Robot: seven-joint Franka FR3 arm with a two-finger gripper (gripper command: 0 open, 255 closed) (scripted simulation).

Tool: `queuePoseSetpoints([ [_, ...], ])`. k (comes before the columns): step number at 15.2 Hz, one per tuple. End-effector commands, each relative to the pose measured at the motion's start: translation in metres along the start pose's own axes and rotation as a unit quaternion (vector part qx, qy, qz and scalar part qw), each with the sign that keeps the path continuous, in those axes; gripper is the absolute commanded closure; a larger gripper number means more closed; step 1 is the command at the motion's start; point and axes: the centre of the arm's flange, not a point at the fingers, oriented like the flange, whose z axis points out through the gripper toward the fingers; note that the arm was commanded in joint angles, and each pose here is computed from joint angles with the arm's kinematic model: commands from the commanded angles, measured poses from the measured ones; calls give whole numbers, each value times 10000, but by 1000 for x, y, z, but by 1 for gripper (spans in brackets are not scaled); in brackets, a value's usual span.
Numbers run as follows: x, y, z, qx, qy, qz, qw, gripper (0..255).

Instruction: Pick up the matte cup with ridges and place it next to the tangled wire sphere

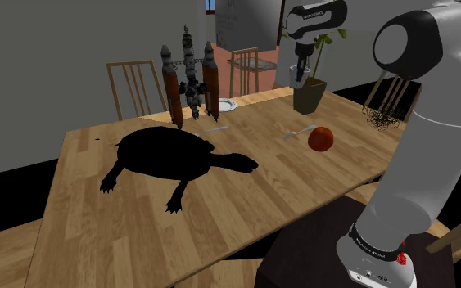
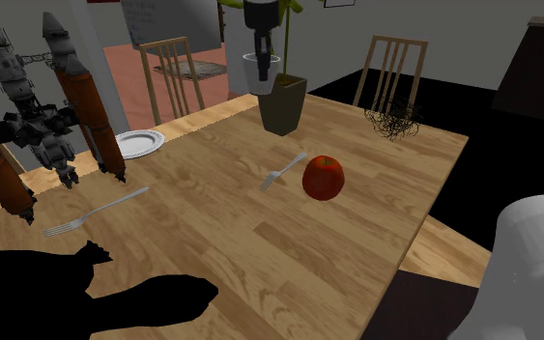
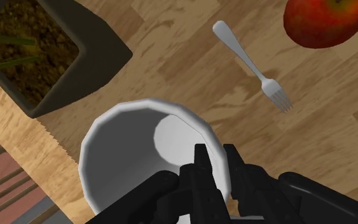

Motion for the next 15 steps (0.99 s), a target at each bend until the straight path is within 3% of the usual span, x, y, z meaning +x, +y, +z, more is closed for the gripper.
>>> queuePoseSetpoints([
  [1,-25,-3,-1,-2,2,-4,10000,255],
  [15,-210,-9,2,-2,2,-4,10000,255],
])
